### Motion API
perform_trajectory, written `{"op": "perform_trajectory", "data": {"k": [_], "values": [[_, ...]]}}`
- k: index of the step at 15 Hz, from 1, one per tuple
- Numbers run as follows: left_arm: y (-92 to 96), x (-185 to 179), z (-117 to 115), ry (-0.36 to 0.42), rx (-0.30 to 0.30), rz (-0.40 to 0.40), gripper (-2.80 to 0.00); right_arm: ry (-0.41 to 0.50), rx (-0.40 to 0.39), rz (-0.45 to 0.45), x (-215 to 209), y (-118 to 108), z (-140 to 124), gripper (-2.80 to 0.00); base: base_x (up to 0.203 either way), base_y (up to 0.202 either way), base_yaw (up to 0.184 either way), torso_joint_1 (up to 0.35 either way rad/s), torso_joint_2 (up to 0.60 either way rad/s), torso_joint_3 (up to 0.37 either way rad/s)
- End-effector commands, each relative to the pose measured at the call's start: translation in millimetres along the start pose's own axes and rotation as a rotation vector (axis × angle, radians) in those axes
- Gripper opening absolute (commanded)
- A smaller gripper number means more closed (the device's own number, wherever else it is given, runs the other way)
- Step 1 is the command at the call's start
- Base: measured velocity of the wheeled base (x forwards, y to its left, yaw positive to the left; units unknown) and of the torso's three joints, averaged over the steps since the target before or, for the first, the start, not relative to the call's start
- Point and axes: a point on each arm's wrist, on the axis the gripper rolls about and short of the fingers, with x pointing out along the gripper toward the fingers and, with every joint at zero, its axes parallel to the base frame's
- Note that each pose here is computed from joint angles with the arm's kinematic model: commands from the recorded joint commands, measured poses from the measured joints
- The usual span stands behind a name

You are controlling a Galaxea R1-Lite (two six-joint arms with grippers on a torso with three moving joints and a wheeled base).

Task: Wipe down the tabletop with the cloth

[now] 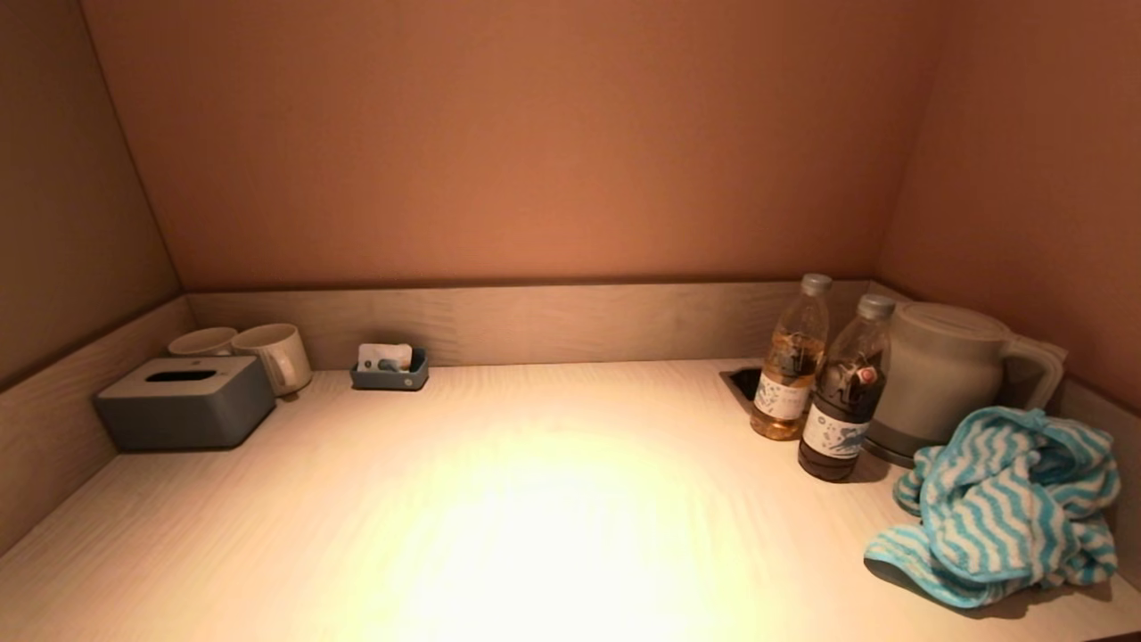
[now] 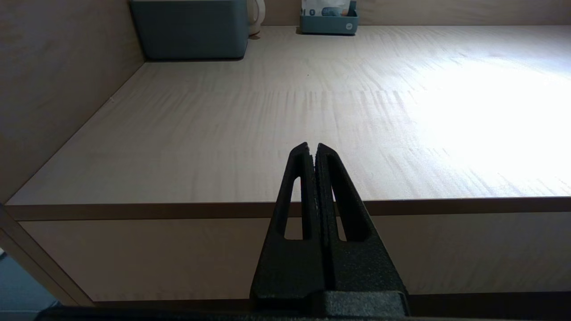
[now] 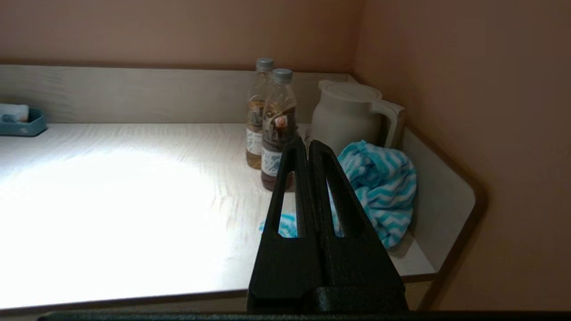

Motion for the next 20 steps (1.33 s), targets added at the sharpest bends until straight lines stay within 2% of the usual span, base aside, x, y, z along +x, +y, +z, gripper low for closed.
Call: {"op": "perform_trajectory", "data": {"k": [1, 6, 10, 13, 15, 17, 20], "values": [[0.0, 0.0, 0.0, 0.000, 0.000, 0.000, -2.80, 0.041, 0.015, 0.002, -15.4, -2.3, -17.2, -2.80, 0.000, 0.000, 0.000, 0.000, 0.00, 0.000], [0.0, 0.0, 0.0, 0.000, 0.000, 0.000, -2.80, 0.048, 0.016, -0.008, -25.7, -3.6, -56.0, -2.80, 0.000, 0.000, 0.000, 0.000, 0.00, 0.000], [0.0, 0.0, 0.0, 0.000, 0.000, 0.000, -2.80, -0.015, 0.027, -0.010, -39.6, -2.9, -85.3, -2.80, 0.000, 0.000, 0.000, 0.000, 0.00, 0.000], [0.0, 0.0, 0.0, 0.000, 0.000, 0.000, -2.80, -0.151, 0.029, -0.018, -29.4, -2.5, -81.8, -2.80, 0.000, 0.000, 0.000, 0.000, 0.00, 0.000], [0.0, 0.0, 0.0, 0.000, 0.000, 0.000, -2.80, -0.203, -0.012, -0.020, -14.9, -0.3, -94.7, -2.80, 0.000, 0.000, 0.000, 0.000, 0.00, 0.000], [0.0, 0.0, 0.0, 0.000, 0.000, 0.000, -2.80, -0.177, -0.062, 0.002, 2.1, 3.8, -124.0, -2.80, 0.000, 0.000, 0.000, 0.000, 0.00, 0.000], [0.0, 0.0, 0.0, 0.000, 0.000, 0.000, -2.80, -0.126, -0.082, 0.044, 13.2, 7.8, -154.0, -2.80, 0.000, 0.000, 0.000, 0.000, 0.00, 0.000]]}}
